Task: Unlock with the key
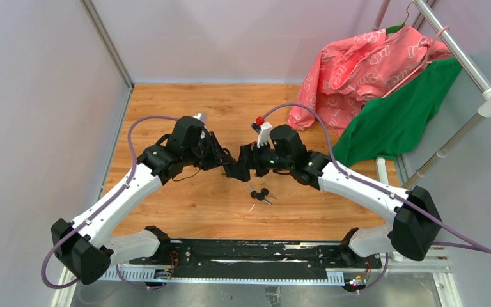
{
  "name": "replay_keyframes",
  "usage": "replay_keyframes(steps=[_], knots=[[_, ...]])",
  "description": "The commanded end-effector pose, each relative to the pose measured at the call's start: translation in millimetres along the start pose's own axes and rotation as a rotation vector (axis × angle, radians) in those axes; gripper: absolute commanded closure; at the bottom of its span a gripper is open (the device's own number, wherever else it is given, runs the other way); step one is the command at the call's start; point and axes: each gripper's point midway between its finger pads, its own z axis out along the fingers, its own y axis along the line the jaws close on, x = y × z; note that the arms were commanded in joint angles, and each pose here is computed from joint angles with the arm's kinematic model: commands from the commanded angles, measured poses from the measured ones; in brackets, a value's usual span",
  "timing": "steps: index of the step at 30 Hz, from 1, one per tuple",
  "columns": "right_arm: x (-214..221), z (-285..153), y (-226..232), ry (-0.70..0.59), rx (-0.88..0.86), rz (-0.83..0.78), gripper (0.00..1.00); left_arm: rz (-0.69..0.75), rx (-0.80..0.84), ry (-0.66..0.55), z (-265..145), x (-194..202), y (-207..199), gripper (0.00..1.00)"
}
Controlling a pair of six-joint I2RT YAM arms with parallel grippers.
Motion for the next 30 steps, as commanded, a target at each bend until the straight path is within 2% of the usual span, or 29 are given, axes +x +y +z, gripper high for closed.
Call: replay_keyframes(steps=[1,12,19,23,25,28,30], knots=[[-17,4,20,-0.077,-0.070,0.065,0.10,-0.011,0.098,-0.084,-15,-23,-32,1.00],[-5,16,13,-0.041,-0.066,0.092,0.13,-0.014,0.119,-0.103,-21,-28,-39,1.00],[2,20,12,-0.014,-0.086,0.089,0.24,-0.025,0.125,-0.099,-21,-27,-41,1.00],[5,25,10,-0.012,-0.088,0.085,0.25,-0.031,0.130,-0.097,-22,-26,-41,1.00],[5,26,9,-0.013,-0.089,0.077,0.33,-0.031,0.128,-0.099,-22,-26,-40,1.00],[3,28,9,-0.015,-0.088,0.061,0.57,-0.029,0.125,-0.104,-22,-26,-38,1.00],[2,27,8,-0.020,-0.087,0.047,0.69,-0.028,0.117,-0.111,-21,-26,-35,1.00]])
